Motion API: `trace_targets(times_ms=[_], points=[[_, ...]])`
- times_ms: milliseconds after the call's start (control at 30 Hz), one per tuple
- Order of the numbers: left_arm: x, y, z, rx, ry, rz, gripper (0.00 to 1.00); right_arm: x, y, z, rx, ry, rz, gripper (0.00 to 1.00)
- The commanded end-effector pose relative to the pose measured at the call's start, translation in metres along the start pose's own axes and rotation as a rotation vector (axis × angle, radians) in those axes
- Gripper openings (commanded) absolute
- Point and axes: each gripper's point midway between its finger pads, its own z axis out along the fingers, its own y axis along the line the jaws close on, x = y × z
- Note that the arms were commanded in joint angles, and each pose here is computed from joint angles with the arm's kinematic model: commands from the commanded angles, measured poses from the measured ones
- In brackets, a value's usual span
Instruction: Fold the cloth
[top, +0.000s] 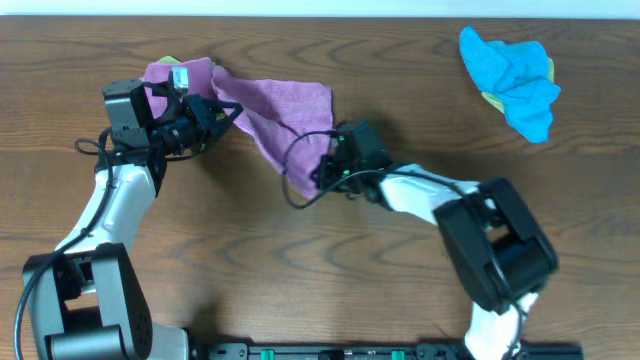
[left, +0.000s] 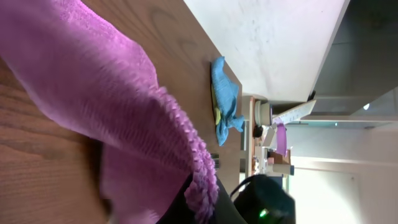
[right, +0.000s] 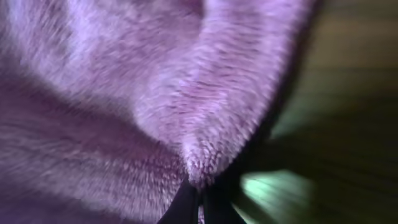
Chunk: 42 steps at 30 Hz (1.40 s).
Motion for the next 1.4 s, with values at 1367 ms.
trace_targets(times_ms=[1367], points=[[0.153,0.092,-0.05,-0.421,0.534,0.034,0.05,0.041,-0.072,-0.158,0.348,0.153,-0.007,0.01]])
